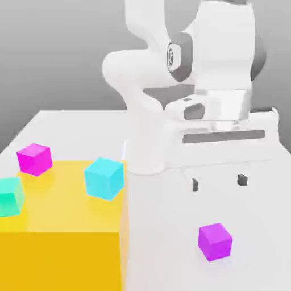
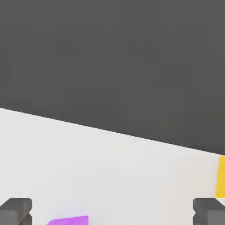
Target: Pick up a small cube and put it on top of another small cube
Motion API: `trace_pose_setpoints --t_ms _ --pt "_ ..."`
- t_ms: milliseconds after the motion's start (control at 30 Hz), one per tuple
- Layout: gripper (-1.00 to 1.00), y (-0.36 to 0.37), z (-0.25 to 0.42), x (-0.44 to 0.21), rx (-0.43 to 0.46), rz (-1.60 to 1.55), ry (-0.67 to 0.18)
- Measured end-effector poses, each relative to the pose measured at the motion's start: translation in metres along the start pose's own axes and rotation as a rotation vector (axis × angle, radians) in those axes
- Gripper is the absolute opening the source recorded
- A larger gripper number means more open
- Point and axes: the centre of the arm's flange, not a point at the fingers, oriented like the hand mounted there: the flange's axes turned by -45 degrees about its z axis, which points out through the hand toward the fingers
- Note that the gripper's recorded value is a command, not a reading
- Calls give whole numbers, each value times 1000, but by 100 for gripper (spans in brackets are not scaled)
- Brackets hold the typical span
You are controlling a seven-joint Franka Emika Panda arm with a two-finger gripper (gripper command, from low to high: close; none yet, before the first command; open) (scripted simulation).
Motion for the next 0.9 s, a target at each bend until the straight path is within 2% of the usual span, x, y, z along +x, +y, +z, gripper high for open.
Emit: trace_pose_setpoints --t_ms 133,333,367,600,833,900 --pt "0 -26 68 -39 23 -48 -118" --pt "0 -31 137 -55 28 -52 -142" --pt "-100 -31 142 -56 27 -52 -142" --pt "-100 -31 141 -56 27 -52 -142" --pt "-100 -32 78 -40 29 -96 -135" --pt "-100 -7 57 -20 11 -97 -128"
